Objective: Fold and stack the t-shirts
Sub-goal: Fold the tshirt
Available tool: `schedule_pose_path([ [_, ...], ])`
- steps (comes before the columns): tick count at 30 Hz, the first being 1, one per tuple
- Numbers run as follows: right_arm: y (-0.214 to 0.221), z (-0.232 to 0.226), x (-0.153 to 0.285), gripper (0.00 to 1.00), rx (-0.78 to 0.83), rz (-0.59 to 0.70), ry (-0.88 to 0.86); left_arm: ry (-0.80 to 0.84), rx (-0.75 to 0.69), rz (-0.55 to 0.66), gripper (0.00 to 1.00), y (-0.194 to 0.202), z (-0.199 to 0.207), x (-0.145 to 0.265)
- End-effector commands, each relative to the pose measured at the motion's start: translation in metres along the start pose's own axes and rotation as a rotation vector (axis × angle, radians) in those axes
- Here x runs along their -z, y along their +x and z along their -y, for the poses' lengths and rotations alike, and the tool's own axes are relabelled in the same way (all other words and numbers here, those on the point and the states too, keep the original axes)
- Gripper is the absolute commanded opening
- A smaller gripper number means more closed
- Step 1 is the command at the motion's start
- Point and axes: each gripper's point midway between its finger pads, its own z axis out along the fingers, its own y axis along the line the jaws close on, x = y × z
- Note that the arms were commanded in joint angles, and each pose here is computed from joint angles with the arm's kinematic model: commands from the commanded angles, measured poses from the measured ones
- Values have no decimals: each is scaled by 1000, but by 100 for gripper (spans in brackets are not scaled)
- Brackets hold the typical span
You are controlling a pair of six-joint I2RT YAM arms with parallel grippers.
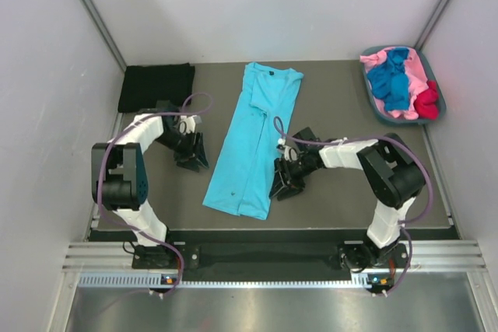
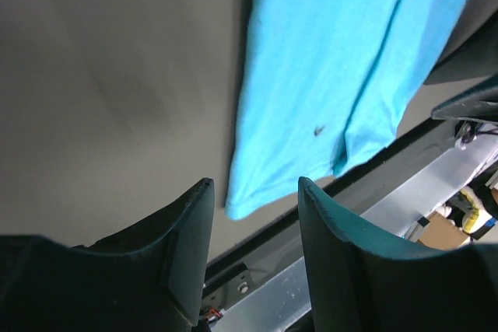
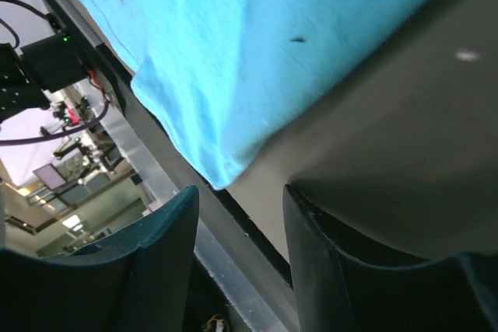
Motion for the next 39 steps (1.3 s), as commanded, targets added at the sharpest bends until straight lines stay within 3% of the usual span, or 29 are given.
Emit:
schedule_pose_path([
  [1,-2,5,-21,48,-37,9,35,30,-4,-23,52,19,8,6],
  [9,19,10,-36,43,-86,-33,140,31,89,-92,49,28,5,-2],
  [16,57,36,-34,43,-217,-43,241,17,218,-199,48,81,-8,-26],
  [21,65,36,-46,42,-192,-46,240,12,241,-229,48,99,-10,-35],
  [31,61,34,-59,40,-180,-60,272,9,253,-200,48,84,-5,-40],
  [39,61,51,-44,38,-240,-9,300,0,250,-214,36,93,-6,-40],
])
